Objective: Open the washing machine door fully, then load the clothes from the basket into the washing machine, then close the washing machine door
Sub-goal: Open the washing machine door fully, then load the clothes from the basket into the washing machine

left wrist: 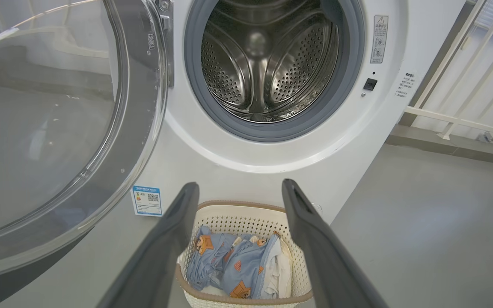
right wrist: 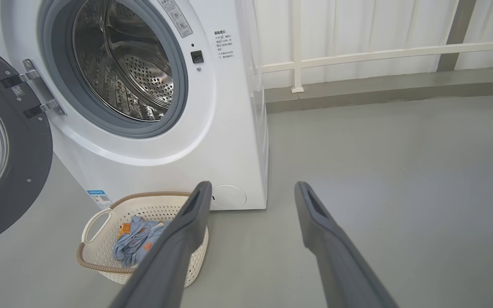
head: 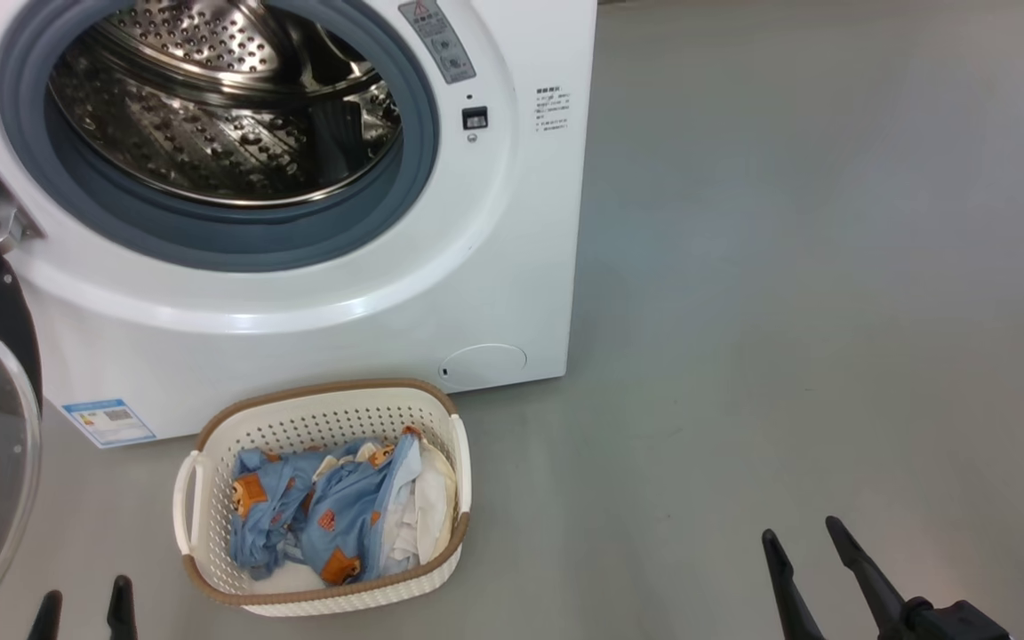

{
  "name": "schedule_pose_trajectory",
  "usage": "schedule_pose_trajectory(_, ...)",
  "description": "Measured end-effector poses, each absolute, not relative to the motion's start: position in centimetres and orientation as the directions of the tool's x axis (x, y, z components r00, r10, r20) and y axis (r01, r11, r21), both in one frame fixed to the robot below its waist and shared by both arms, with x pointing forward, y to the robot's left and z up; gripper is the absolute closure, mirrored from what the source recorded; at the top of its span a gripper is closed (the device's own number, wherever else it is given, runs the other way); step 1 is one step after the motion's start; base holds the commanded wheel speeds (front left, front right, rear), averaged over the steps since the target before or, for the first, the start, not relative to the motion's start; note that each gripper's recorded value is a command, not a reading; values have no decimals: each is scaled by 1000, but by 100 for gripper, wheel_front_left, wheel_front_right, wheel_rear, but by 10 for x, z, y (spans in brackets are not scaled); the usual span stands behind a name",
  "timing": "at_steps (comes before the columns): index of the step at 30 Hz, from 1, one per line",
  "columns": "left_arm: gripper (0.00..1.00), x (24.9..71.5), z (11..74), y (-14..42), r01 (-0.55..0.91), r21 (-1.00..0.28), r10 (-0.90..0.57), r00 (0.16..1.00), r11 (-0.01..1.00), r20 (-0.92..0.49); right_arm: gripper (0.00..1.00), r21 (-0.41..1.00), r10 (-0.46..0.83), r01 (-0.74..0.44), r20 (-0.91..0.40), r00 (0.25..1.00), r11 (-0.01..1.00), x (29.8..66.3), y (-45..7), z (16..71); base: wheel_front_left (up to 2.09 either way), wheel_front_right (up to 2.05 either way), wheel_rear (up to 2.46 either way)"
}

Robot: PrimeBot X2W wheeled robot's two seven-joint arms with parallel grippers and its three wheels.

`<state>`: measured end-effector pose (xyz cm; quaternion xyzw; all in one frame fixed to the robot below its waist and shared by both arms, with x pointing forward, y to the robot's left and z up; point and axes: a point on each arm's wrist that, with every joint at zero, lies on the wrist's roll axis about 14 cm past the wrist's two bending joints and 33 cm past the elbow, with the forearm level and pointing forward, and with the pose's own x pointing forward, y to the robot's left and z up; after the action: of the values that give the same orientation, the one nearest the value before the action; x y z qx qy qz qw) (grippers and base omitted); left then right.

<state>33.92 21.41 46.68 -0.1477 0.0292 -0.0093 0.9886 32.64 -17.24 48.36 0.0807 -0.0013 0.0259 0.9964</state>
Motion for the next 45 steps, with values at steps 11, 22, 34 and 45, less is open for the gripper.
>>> schedule_pose_trajectory(11, 0, 321, 458, 223, -50, -291, 27, 996, 955, -82, 0, 147, 64, -68, 32, 997, 987, 330, -171, 491, 0, 0, 0)
schedule_pose_trajectory(22, 0, 310, 458, 233, -91, -273, 72, 994, 958, -79, 0, 147, 102, -107, 41, 994, 983, 335, -160, 493, 0, 0, 0)
schedule_pose_trajectory(34, 0, 308, 456, 236, -100, -256, 80, 993, 961, -84, 0, 148, 108, -113, 39, 993, 983, 335, -158, 493, 0, 0, 0)
schedule_pose_trajectory(45, 0, 309, 454, 235, -98, -249, 77, 993, 963, -92, 0, 148, 104, -109, 35, 994, 983, 335, -159, 491, 0, 0, 0)
